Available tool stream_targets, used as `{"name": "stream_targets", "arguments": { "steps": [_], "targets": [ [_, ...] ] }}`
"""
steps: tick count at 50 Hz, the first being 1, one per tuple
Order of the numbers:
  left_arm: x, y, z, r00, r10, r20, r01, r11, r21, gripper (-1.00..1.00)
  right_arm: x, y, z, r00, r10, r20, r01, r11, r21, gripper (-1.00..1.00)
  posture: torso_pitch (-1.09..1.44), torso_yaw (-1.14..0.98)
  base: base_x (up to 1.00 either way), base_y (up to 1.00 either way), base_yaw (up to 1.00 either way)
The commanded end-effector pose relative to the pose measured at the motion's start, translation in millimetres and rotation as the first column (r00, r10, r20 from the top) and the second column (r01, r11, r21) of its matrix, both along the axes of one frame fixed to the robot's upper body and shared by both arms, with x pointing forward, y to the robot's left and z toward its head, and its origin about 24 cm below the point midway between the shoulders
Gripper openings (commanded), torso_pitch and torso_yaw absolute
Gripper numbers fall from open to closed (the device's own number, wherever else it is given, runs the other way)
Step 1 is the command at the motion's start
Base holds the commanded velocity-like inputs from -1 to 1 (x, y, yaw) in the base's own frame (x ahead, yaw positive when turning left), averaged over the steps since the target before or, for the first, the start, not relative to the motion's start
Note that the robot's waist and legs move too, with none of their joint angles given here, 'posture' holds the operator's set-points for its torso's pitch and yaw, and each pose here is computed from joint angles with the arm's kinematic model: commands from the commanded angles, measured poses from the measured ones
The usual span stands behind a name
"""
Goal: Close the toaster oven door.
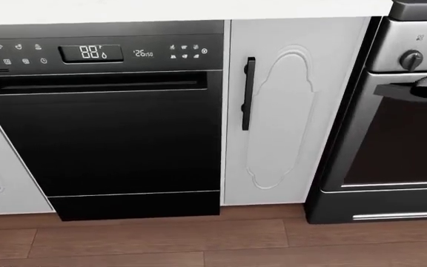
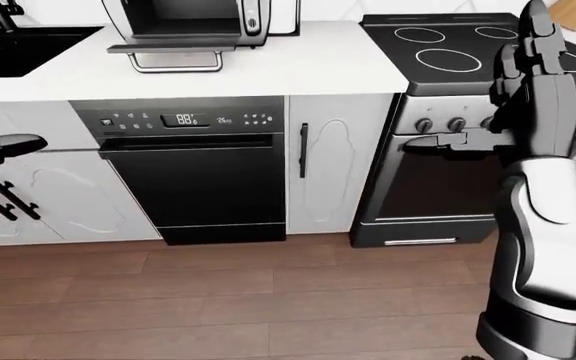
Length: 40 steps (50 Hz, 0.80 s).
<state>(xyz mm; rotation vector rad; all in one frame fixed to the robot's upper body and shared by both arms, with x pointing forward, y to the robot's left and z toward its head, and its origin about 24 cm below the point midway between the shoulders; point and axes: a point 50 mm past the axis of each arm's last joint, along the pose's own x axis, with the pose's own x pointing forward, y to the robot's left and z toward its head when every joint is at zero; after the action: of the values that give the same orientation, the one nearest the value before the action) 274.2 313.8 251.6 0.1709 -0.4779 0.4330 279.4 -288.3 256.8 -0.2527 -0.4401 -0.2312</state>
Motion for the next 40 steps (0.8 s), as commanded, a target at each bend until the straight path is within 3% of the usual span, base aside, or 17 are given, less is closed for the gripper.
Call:
{"name": "stream_targets", "arguments": {
  "steps": [1,40],
  "targets": [
    [-6.4,-1.3,18.4,0.997,0.002,0.080,-0.006,0.999,0.039,1.00,-7.1,0.5,18.4,0.996,-0.005,0.085,0.008,0.999,-0.033,1.00,0.00,0.00,0.01,0.00,0.00],
    [-7.7,1.3,24.4,0.996,0.008,0.091,-0.013,0.999,0.046,1.00,-9.0,-0.3,24.6,0.995,-0.010,0.099,0.015,0.999,-0.050,1.00,0.00,0.00,0.04,0.13,0.00]
  ]
}}
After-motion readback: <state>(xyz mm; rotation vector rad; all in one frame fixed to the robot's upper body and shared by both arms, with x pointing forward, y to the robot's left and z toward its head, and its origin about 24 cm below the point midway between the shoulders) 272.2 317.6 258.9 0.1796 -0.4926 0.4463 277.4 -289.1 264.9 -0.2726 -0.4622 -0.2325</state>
